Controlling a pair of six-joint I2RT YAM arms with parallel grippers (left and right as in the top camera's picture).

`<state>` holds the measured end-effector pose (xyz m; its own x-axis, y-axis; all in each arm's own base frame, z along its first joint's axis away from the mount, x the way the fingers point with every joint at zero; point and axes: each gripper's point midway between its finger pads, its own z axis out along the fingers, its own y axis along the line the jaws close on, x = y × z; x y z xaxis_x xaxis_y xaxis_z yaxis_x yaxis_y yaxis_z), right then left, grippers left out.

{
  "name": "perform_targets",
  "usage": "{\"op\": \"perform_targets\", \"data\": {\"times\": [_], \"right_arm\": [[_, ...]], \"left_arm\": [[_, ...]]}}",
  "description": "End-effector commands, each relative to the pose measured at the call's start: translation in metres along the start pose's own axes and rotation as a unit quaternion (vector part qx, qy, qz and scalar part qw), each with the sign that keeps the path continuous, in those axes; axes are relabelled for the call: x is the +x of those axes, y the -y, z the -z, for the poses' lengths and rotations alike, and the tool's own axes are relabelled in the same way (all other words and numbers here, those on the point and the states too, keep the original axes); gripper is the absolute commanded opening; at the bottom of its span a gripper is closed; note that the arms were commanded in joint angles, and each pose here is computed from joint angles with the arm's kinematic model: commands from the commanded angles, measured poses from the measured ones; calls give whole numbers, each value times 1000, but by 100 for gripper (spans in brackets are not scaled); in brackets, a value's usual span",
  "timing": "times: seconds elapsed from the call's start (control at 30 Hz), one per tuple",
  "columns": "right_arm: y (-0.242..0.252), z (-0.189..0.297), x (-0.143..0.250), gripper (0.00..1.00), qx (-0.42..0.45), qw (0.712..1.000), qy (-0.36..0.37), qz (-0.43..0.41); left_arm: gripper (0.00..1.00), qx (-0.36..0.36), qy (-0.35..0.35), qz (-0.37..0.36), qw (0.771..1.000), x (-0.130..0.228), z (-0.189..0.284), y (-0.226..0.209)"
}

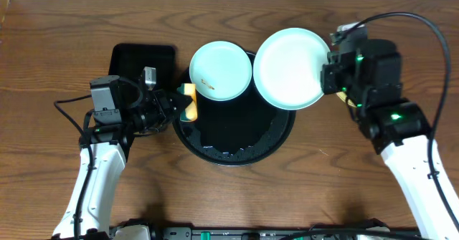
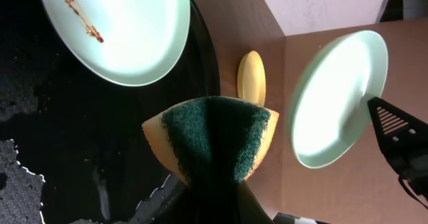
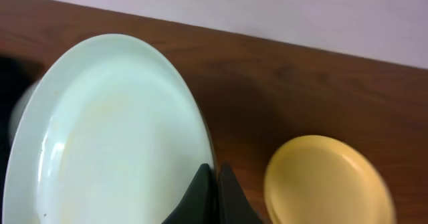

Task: Clean dirty plates on tray and stack at the side
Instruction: 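Carry the green plate right and stack it on the yellow plate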

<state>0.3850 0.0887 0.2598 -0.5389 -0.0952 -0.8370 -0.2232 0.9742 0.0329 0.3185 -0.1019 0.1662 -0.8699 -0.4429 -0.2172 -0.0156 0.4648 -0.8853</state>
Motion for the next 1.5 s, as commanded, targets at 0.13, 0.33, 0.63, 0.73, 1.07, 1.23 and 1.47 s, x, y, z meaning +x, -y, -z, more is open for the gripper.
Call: {"op": "perform_targets", "data": {"times": [0.13,0.33,0.63,0.73,1.07,1.23,1.47], "right_arm": [[32,3,-1,1,35,998,2,-44],[113,-5,19,1,118,986,-22,-118],[215,-43,94,1,193,954,-101,-205],[229,-56,108,1,197,950,-109,-215],[250,-77,119,55,207,949,-101,-217],[216,-80,121,94,117,967,-125,-187],[123,-95,93,76,-71,980,-121,-140]], "left_arm": [[7,6,2,-7,1000,-1,2,7],[7,6,3,-13,1000,-1,2,7],[7,6,3,-13,1000,-1,2,7],[8,6,3,-13,1000,-1,2,7],[8,-5,11,-22,1000,-4,2,3],[7,-21,22,-23,999,-7,3,-2],[8,-42,37,-22,998,-13,3,-9]]}}
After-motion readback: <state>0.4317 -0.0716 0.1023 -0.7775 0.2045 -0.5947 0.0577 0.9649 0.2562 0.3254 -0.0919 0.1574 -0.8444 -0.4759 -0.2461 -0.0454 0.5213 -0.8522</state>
